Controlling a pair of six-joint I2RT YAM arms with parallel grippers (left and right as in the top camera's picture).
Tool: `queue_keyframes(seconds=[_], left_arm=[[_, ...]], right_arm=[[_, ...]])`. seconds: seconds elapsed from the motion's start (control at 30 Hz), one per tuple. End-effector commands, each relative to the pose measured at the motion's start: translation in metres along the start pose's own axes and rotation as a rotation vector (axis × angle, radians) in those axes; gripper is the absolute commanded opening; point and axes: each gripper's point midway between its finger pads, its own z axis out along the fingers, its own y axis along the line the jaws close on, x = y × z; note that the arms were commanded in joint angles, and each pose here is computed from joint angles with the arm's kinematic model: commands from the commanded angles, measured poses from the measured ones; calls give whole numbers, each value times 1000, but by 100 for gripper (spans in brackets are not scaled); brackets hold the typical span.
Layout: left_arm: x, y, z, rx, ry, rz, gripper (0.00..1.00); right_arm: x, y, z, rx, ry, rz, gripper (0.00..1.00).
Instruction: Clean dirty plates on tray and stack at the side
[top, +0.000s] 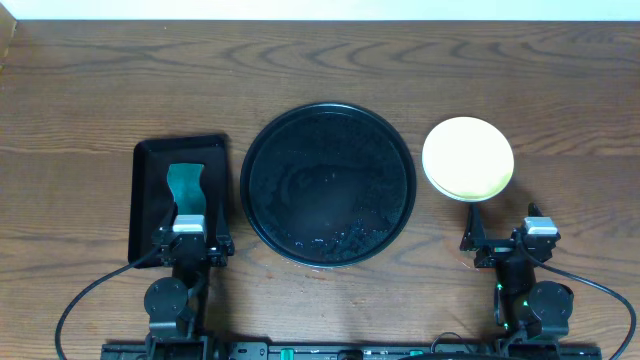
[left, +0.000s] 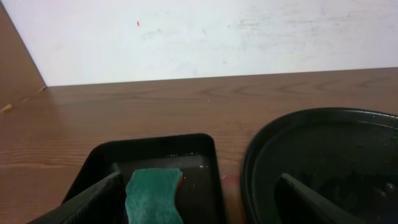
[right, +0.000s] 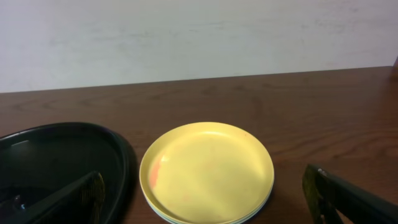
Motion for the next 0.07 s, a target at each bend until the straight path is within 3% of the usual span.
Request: queue_keyframes(seconds=[0.0,0.03], left_arm=[[18,1,1,-11,58,12,77],[18,1,1,-11,58,12,77]], right_arm=[[1,-1,0,1,-1,13,99],[1,-1,0,1,-1,13,99]])
